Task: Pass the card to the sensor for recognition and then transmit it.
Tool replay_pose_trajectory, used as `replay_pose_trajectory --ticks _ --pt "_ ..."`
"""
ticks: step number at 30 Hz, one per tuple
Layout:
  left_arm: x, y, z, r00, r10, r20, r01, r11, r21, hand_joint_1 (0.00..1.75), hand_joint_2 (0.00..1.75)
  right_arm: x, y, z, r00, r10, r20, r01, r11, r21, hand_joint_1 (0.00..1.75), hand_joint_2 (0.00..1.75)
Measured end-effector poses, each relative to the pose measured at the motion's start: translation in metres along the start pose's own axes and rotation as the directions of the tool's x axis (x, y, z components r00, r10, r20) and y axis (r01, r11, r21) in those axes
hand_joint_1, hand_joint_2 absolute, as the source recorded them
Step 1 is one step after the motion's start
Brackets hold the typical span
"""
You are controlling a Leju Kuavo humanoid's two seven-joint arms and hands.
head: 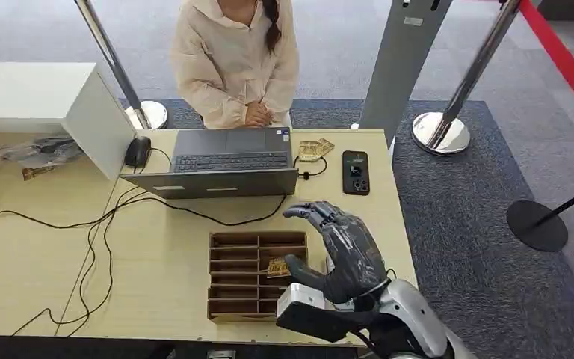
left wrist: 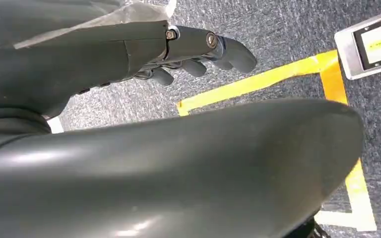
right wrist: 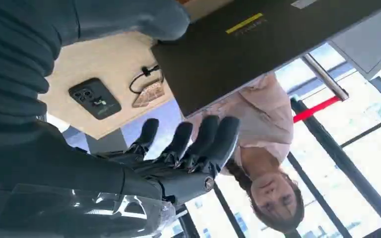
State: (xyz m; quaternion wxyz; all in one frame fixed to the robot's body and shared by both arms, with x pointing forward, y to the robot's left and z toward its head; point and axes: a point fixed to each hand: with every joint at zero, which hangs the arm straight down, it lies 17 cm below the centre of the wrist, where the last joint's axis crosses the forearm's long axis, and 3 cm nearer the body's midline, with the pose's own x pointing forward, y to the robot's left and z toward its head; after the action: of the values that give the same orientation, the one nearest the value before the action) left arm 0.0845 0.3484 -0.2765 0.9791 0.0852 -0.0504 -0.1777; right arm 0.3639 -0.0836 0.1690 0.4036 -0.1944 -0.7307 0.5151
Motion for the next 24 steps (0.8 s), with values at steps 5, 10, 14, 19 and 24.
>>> replay_pose_trajectory --ticks 5,10,14,19,24 --pt "0.000 0.001 0.000 1.000 -0.003 0.000 0.003 1.000 0.005 0.00 0.00 0.010 0.010 -0.004 1.000 0.010 0.005 -0.009 1.000 -0.019 0.38 1.75" --pt "0.000 0.001 0.000 1.000 -0.005 -0.002 0.005 1.000 0.008 0.00 0.00 0.023 0.021 -0.008 1.000 0.002 0.019 -0.001 1.000 -0.023 0.47 1.75" --pt "0.000 0.001 0.000 1.000 -0.007 -0.002 0.007 1.000 0.008 0.00 0.00 0.031 0.031 -0.010 1.000 -0.007 0.024 0.007 1.000 -0.008 0.75 1.75" --pt "0.000 0.001 0.000 1.000 -0.009 -0.002 0.009 1.000 0.009 0.00 0.00 0.034 0.039 -0.012 1.000 -0.010 0.020 0.010 1.000 0.005 0.87 1.75" --pt "0.000 0.001 0.000 1.000 -0.011 -0.001 0.011 1.000 0.008 0.00 0.00 0.034 0.048 -0.012 1.000 -0.004 0.010 0.003 1.000 0.030 0.94 1.75"
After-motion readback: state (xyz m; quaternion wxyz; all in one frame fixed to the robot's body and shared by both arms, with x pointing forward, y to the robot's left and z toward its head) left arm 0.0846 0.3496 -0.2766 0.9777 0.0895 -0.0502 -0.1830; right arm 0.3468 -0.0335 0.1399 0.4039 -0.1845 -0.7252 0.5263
